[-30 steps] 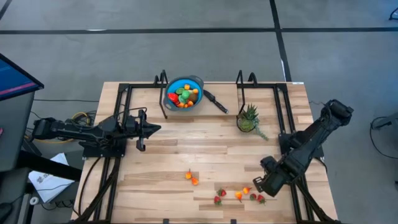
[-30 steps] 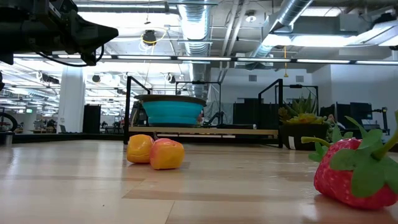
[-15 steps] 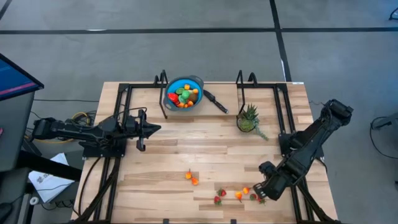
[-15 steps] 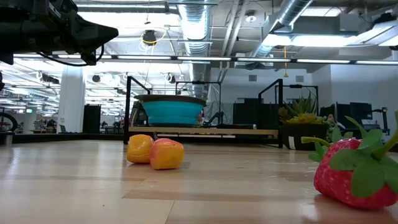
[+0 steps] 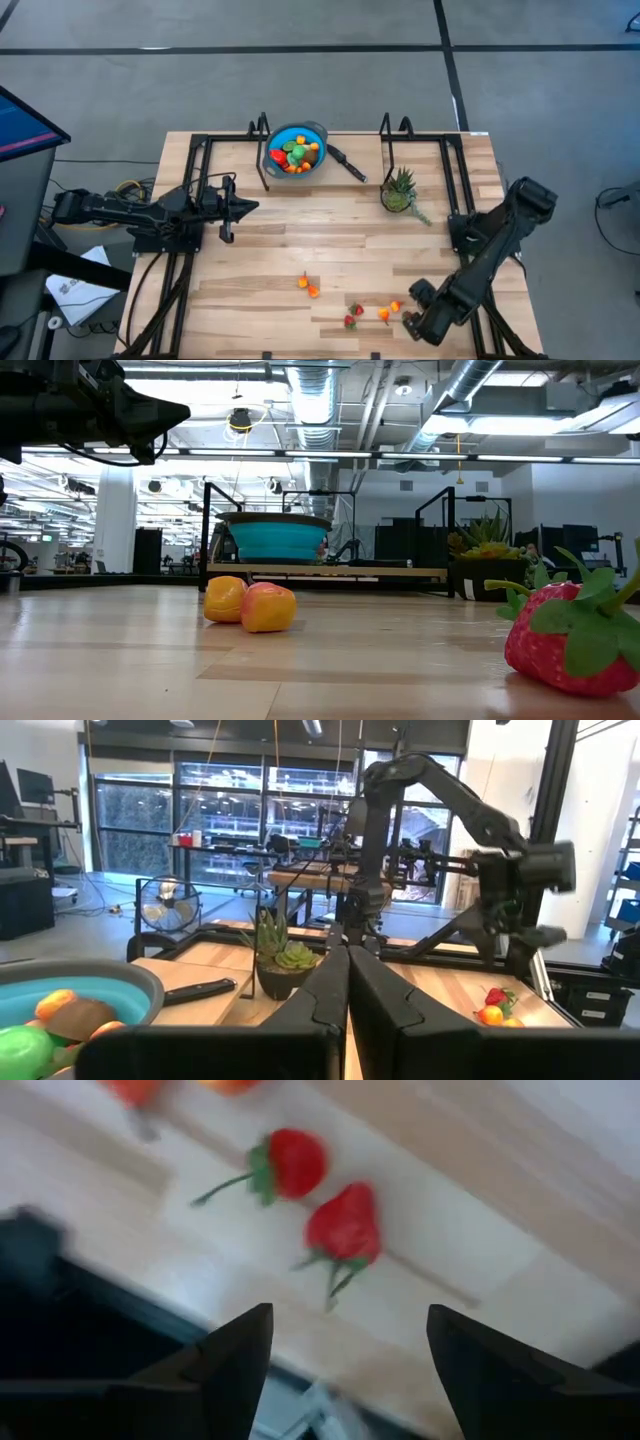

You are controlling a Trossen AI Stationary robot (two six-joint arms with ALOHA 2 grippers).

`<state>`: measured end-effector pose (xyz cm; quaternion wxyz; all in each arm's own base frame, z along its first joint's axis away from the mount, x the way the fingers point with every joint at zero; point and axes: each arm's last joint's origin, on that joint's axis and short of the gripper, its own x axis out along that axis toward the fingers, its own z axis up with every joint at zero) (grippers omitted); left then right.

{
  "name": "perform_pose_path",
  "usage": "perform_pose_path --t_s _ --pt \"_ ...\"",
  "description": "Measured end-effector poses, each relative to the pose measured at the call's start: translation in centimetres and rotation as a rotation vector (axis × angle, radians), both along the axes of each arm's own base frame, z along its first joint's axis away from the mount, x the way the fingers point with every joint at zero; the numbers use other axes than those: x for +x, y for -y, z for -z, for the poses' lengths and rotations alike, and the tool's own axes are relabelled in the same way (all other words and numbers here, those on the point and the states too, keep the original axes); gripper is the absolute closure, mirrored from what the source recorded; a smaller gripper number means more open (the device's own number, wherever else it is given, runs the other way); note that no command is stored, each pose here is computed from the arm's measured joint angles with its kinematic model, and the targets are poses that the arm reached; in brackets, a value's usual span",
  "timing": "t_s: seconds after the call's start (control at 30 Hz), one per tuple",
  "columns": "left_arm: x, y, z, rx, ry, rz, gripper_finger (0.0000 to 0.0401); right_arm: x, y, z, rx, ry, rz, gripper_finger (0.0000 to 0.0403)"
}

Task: Pick & Place Fruit
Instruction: Put the strawberry into the basket

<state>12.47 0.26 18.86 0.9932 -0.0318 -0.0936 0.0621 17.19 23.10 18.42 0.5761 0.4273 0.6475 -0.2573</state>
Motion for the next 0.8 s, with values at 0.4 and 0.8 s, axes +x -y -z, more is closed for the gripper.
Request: perform_pose_path --t_s 0.4,0.8 --pt "0.0 0.0 0.0 -0.008 0.005 0.001 0.0397 1.6 -0.5 4.1 -0.089 -0.030 -0.122 0.0157" --pt "0.0 0.0 0.0 -0.010 0.005 0.002 0.0397 1.3 -0.9 4.6 -0.101 -0.040 -0.136 0.0210"
